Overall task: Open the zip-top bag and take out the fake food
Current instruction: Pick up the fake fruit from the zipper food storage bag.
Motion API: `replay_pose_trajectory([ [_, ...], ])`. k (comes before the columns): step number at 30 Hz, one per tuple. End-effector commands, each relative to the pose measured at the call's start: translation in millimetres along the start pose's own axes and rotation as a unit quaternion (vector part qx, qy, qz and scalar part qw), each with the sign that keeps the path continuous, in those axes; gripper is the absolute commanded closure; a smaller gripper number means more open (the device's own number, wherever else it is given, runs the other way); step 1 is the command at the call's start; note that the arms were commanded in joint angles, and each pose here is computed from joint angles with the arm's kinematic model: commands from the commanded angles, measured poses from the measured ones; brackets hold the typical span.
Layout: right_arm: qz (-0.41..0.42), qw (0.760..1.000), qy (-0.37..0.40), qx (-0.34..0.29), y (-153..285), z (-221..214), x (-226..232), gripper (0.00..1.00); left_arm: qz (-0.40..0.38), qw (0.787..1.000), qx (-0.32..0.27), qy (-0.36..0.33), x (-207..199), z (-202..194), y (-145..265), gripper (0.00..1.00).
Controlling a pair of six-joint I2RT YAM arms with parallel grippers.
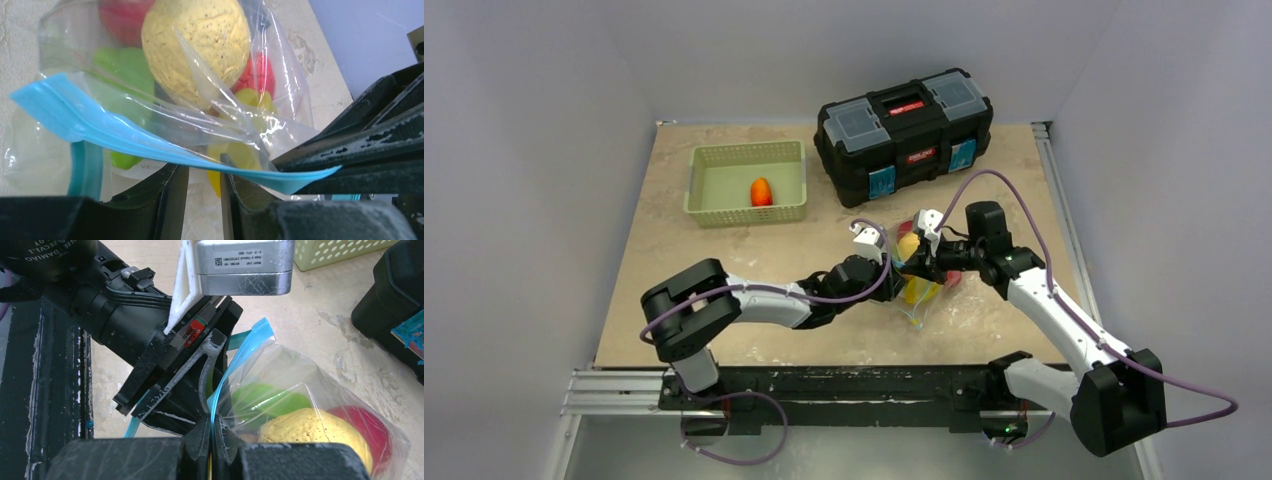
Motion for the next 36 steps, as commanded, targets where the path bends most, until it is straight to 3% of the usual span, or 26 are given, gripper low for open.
replay_pose_trajectory([
  [1,0.004,1.000,0.017,-0.020,3.0,14.9,-1.4,1.00,-0.019,0.997,-0.073,0.010,-14.8,33.0,-14.0,0.72],
  [7,0.005,1.000,0.016,-0.019,2.9,14.2,-1.2,1.00,0.000,0.996,-0.088,0.025,-12.0,35.6,-24.8,0.73],
  [15,0.006,1.000,0.015,-0.019,2.6,14.2,-0.9,1.00,0.021,0.995,-0.097,0.031,-7.2,37.8,-29.5,0.82],
  [22,0.005,1.000,0.016,-0.019,2.6,14.4,-1.5,1.00,0.015,0.994,-0.099,0.034,-11.0,39.6,-32.5,1.00],
  [36,-0.002,1.000,0.016,-0.017,3.7,13.8,-2.6,1.00,-0.001,0.996,-0.083,0.027,-11.9,37.9,-6.0,1.00],
])
Point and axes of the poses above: each gripper's point midway between its finger pads, its own y axis back along the fingers, its own x axis along the line the jaws close on, z = x × y, the point moved 4 cm from there along y, back along the fingers, and after that the axes turned 3 degrees about -y, right-handed, at the moved point
